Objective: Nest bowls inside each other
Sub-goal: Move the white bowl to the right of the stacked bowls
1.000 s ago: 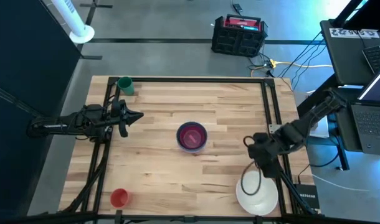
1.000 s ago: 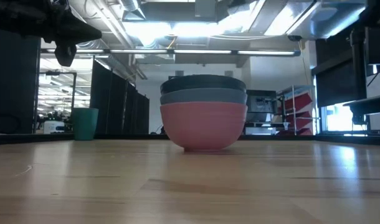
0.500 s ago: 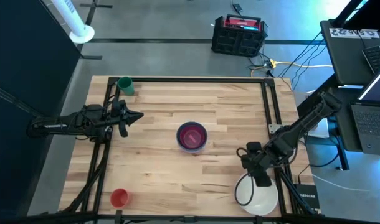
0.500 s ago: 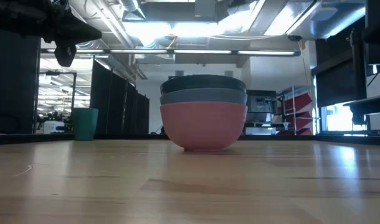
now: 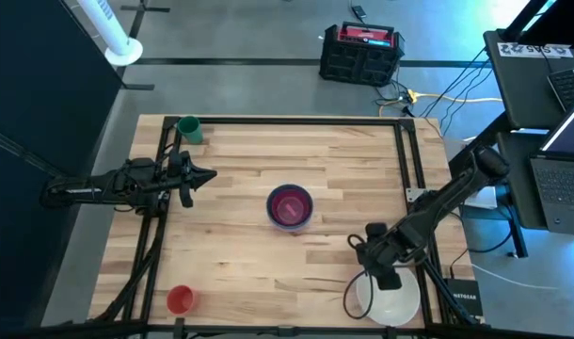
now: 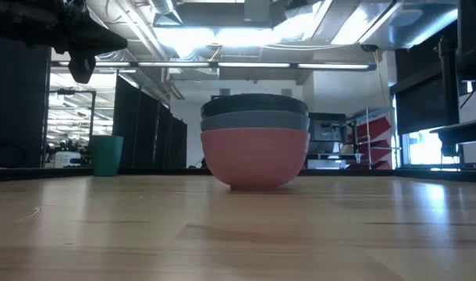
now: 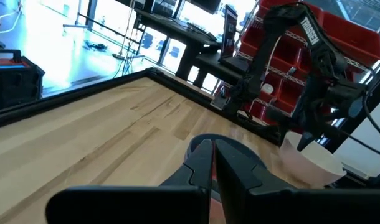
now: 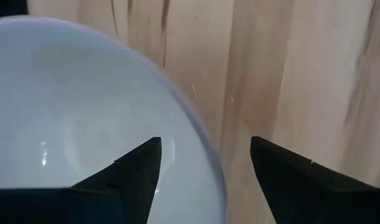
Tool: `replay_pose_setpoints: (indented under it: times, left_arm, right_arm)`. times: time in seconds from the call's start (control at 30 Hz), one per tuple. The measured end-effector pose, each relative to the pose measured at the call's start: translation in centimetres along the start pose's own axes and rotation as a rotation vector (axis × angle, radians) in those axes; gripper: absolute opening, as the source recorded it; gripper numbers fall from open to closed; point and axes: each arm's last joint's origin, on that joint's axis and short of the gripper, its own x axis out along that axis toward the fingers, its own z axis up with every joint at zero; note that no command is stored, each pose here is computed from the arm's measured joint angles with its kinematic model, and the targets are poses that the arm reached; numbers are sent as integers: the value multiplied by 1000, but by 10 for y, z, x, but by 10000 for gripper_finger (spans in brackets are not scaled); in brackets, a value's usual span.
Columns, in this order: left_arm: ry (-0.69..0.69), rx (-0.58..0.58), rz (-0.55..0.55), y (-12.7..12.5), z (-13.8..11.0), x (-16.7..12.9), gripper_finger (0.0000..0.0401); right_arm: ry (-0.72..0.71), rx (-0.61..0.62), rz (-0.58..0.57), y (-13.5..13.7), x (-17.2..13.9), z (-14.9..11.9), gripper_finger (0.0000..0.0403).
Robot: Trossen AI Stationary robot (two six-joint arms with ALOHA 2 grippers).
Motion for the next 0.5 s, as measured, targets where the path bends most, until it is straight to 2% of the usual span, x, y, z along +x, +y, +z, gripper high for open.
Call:
replay_pose_setpoints:
  times: [0.13, 0.23, 0.4, 0.5]
  left_arm:
    - [-1, 0, 0, 0, 0, 0, 0]
    - [0, 0, 0, 0, 0, 0, 0]
    - [-1, 0, 0, 0, 0, 0, 0]
    - [-1, 0, 0, 0, 0, 0, 0]
  right_arm:
    - [-11, 5, 8, 3, 7, 5, 213]
    - [-14, 24, 10, 3, 9, 6, 161]
    - [3, 20, 14, 3, 9, 5, 46]
    - [1, 26, 27, 4, 9, 5, 25]
